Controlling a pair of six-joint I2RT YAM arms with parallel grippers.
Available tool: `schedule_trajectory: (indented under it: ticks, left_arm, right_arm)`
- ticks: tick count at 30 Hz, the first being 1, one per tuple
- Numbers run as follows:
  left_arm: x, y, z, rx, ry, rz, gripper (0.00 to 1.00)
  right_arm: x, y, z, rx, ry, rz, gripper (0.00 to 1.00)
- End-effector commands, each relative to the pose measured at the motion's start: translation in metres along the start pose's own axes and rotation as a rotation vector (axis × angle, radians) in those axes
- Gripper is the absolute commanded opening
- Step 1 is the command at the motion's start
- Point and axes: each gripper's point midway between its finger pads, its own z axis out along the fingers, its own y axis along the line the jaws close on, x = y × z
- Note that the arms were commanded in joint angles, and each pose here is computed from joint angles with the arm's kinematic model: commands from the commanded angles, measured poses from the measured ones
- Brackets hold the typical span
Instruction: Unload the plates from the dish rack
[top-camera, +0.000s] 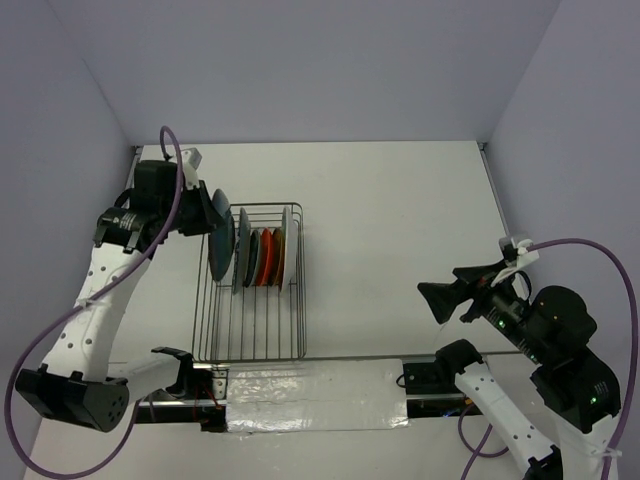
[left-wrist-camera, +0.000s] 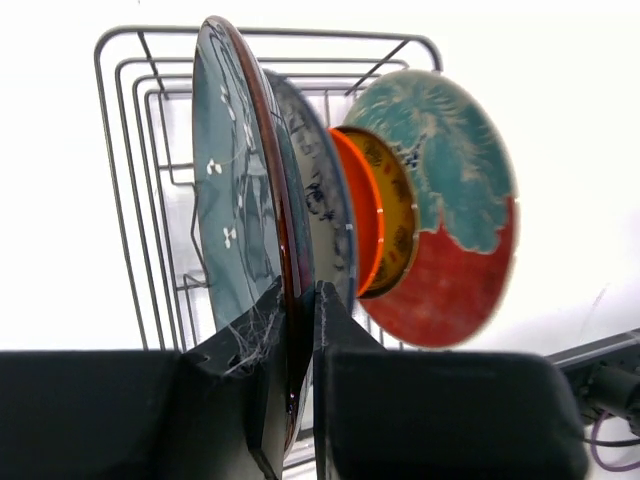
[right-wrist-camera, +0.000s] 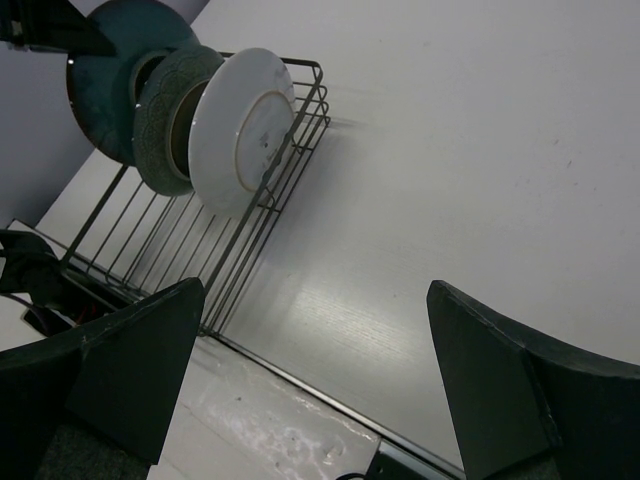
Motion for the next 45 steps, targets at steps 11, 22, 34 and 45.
schedule_trajectory:
  ticks: [11,22,34,45]
  left_arm:
    - [-0.133,-0.03,-0.114,-0.014,-0.509,0.197,0.0]
    - [-0.14,-0.146,-0.183,0.628,-0.897,0.584,0.0]
    - [-0.135,-0.238,-0.222,1.271,-0.848,0.815,0.0]
    - [-0.086,-0.298,-0.182,1.339,-0.755,0.867,0.0]
  right_arm:
    - [-0.035,0.008,0.016,-0.015,-0.068,0.012,1.0]
    - [-0.094,0.018,0.053,0.005,-0.147,0.255,1.0]
    - [-0.124,0.043,0.095,-0.108,-0.113,0.368,0.99]
    - [-0.149,0.006,0.04,0.124,-0.3,0.354,0.99]
